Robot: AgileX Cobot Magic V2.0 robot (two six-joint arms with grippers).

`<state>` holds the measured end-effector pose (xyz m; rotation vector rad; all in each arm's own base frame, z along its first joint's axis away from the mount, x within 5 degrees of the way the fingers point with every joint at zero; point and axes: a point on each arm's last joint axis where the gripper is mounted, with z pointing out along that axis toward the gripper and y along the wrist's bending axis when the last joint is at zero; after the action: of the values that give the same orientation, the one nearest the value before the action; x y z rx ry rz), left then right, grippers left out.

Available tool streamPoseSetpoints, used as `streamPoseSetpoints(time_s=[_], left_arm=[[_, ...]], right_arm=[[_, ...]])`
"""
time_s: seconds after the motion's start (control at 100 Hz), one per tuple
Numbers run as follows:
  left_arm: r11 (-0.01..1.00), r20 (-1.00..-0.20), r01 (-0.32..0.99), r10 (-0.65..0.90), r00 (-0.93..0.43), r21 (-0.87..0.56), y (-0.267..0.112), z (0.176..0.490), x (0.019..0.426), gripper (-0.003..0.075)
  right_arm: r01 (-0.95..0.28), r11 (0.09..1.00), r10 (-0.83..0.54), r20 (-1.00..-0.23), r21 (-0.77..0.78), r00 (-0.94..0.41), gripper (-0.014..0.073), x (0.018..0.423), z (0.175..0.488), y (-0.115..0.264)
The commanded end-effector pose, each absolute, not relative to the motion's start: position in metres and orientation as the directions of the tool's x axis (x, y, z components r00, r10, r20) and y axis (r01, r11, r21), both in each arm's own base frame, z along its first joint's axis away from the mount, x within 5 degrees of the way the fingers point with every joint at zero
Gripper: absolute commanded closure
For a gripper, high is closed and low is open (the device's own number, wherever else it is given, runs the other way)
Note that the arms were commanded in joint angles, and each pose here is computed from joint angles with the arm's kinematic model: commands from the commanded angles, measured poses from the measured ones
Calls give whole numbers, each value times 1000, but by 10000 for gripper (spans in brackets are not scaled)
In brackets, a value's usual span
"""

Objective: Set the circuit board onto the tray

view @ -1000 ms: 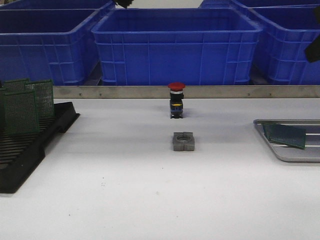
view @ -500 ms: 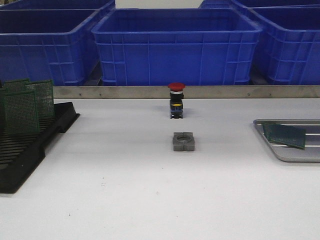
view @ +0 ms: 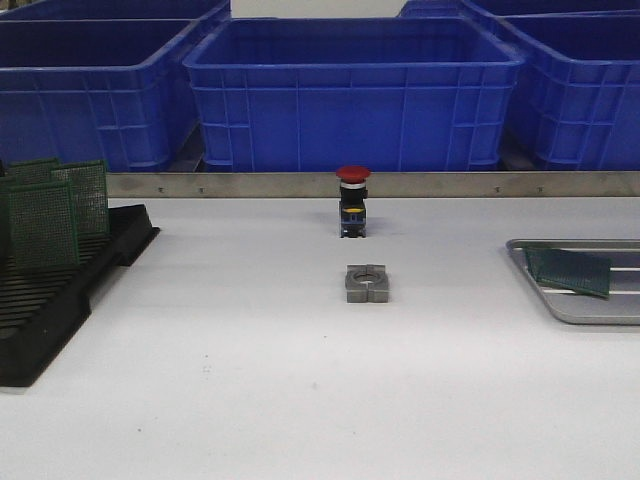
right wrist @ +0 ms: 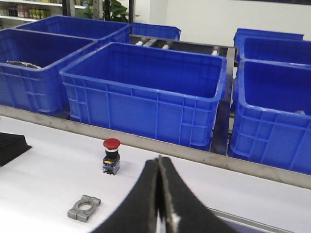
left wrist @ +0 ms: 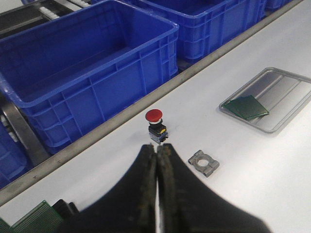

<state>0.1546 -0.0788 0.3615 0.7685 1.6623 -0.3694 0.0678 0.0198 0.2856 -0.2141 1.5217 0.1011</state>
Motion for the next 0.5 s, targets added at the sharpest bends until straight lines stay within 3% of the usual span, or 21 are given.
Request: streamPoseSetpoints(time_s=[0.0,0.26,0.49], left_arm=[[782,-979,604,205,-16,153,-70,370,136,741],[806,-985,567,156,70,168,-53,337,79,741],[850,-990,512,66,124,121,-42,313,56,741]], right_arm=[[-209,975,-48,-992,-71,113,708,57,290,22],[-290,951,-61,-983,-111,175,708,37,277,31],[-292,950,-61,-983,-111,175,708,37,277,31]])
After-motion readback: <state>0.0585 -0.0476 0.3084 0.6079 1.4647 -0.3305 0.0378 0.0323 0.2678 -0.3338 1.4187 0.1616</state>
